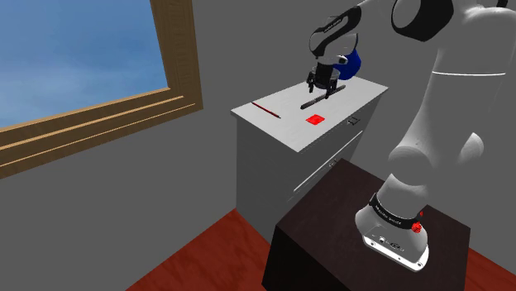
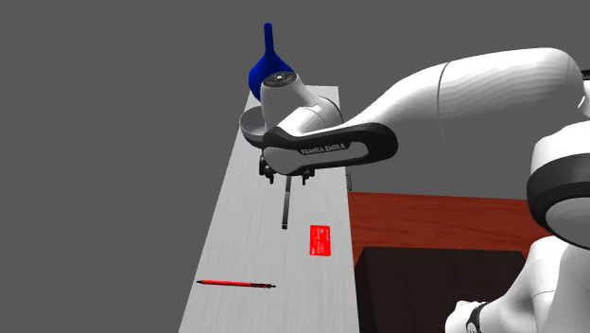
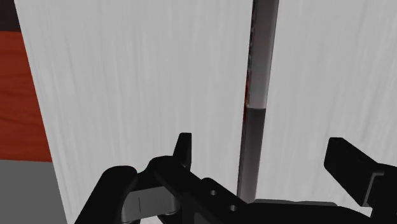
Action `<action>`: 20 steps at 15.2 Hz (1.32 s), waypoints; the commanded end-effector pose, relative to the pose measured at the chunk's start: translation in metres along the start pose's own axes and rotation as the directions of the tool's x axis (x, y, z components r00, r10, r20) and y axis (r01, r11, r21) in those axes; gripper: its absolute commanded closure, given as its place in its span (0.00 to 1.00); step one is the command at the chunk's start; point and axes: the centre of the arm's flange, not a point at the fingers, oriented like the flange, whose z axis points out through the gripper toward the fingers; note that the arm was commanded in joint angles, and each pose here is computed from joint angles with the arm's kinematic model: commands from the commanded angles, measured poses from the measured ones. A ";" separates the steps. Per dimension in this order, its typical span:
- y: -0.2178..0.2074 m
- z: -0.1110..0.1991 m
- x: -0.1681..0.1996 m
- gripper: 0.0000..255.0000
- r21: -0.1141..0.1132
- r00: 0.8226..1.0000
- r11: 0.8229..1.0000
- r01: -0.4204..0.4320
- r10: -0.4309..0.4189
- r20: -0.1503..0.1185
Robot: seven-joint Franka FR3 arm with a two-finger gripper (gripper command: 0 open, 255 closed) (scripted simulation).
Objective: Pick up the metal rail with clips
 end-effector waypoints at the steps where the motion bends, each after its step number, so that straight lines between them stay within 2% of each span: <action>1: 0.000 0.011 0.000 0.00 0.000 1.000 1.000 -0.001 0.001 0.000; 4: 0.000 0.019 -0.001 0.00 0.000 1.000 1.000 -0.001 0.001 0.000; 5: 0.000 0.019 -0.001 1.00 0.000 1.000 1.000 -0.001 0.001 0.000; 14: 0.000 0.019 -0.001 1.00 0.000 1.000 1.000 -0.001 0.001 0.000; 20: 0.001 -0.013 0.000 1.00 0.000 1.000 1.000 -0.001 0.001 0.000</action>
